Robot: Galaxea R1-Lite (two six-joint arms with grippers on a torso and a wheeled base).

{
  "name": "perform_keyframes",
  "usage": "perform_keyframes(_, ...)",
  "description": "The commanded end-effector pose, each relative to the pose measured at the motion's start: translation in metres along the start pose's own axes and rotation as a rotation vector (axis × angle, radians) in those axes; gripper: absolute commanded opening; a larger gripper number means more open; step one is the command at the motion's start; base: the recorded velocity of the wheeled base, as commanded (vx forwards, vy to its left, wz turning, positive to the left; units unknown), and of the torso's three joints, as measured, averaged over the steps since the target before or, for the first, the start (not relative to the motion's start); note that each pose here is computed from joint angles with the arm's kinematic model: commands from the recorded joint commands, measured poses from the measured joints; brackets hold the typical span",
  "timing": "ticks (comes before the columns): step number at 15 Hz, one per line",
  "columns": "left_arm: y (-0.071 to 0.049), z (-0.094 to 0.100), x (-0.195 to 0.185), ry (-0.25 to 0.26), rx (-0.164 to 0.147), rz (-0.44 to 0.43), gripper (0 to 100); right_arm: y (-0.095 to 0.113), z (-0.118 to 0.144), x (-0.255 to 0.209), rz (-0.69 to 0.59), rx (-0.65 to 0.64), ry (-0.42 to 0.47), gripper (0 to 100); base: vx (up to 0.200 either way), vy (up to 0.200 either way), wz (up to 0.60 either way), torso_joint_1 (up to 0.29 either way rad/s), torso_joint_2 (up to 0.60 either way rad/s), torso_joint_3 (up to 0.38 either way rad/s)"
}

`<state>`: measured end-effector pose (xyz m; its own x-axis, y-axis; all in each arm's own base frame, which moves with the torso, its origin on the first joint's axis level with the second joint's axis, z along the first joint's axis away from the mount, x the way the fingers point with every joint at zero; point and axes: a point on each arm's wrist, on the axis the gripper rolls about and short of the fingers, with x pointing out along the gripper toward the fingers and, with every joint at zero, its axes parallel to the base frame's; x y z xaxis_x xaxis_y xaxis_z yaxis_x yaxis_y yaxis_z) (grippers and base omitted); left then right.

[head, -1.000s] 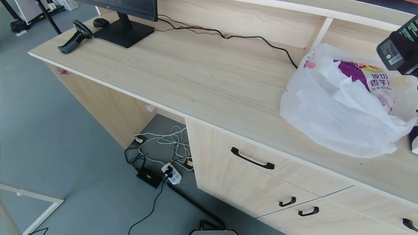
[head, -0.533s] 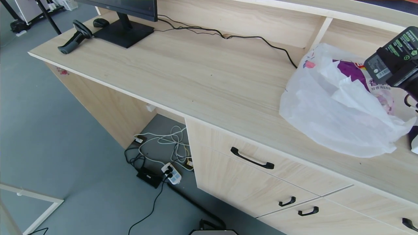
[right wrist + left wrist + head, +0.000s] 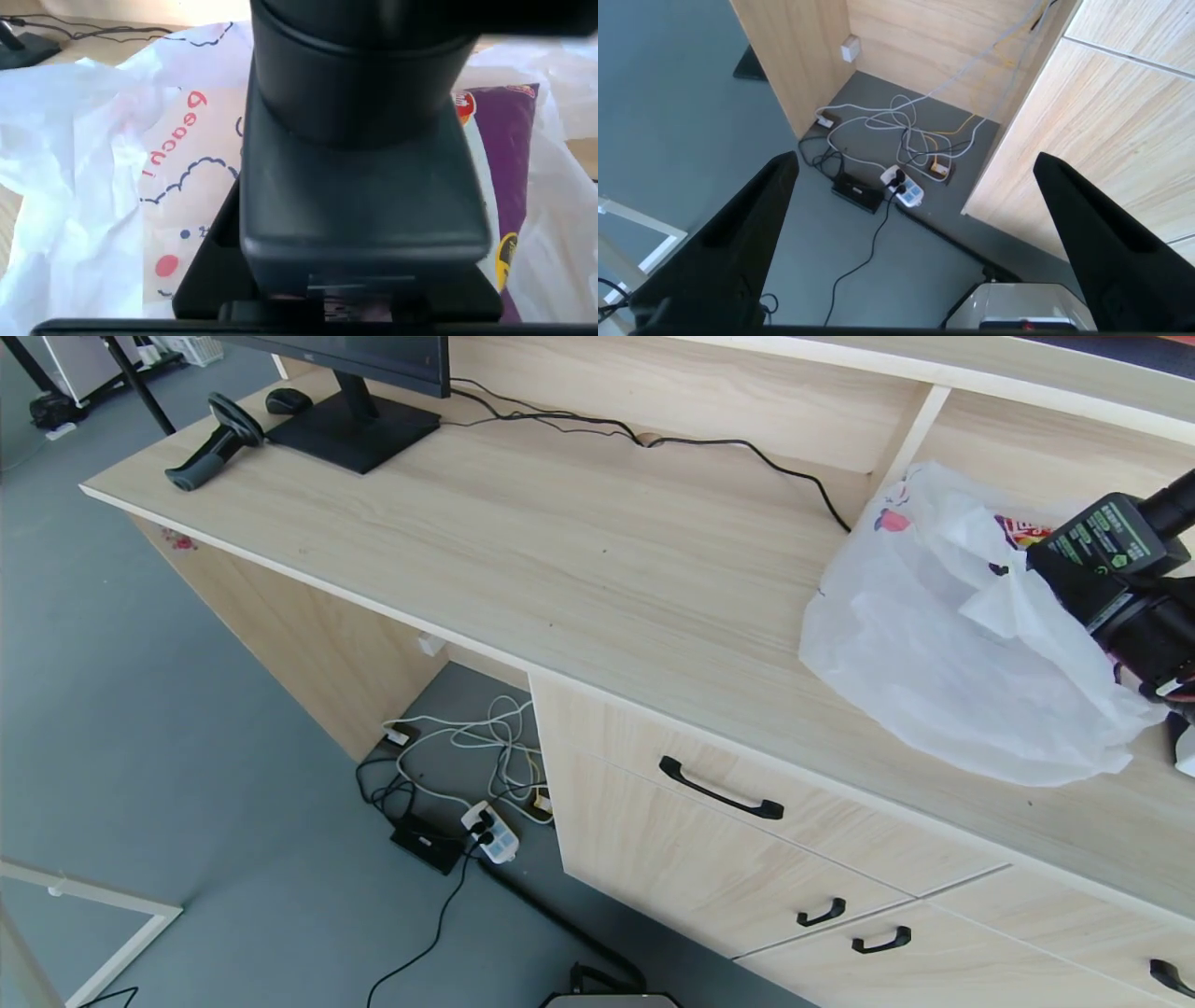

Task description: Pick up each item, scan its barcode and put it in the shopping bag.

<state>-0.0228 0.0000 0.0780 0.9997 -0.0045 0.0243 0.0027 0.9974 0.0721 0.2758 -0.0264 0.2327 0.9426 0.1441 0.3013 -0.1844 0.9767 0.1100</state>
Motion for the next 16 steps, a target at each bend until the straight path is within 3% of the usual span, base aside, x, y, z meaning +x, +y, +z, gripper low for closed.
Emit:
perform_keyframes(1, 0.0, 0.0, 0.0, 0.001, -0.002, 0.0, 100, 0.003, -0.007, 0.005, 0.016, 0.011, 0.02, 0, 0.0, 0.0, 0.0, 0.0, 0.0, 0.0)
perform_keyframes(7, 0.0, 0.0, 0.0, 0.006, -0.003, -0.001, 100, 0.025, 0.011, 0.017, 0.097, 0.019, -0.054, 0, 0.0, 0.0, 0.0, 0.0, 0.0, 0.0)
perform_keyframes(10, 0.0, 0.0, 0.0, 0.006, -0.003, -0.001, 100, 0.043, 0.008, 0.003, 0.143, 0.147, 0.016, 0, 0.0, 0.0, 0.0, 0.0, 0.0, 0.0)
perform_keyframes(14, 0.0, 0.0, 0.0, 0.004, -0.002, 0.0, 100, 0.04, 0.0, 0.013, 0.121, 0.213, 0.101, 0, 0.0, 0.0, 0.0, 0.0, 0.0, 0.0)
perform_keyframes(16, 0.0, 0.0, 0.0, 0.003, -0.002, 0.0, 100, 0.038, 0.005, 0.028, 0.121, 0.215, 0.097, 0, 0.0, 0.0, 0.0, 0.0, 0.0, 0.0)
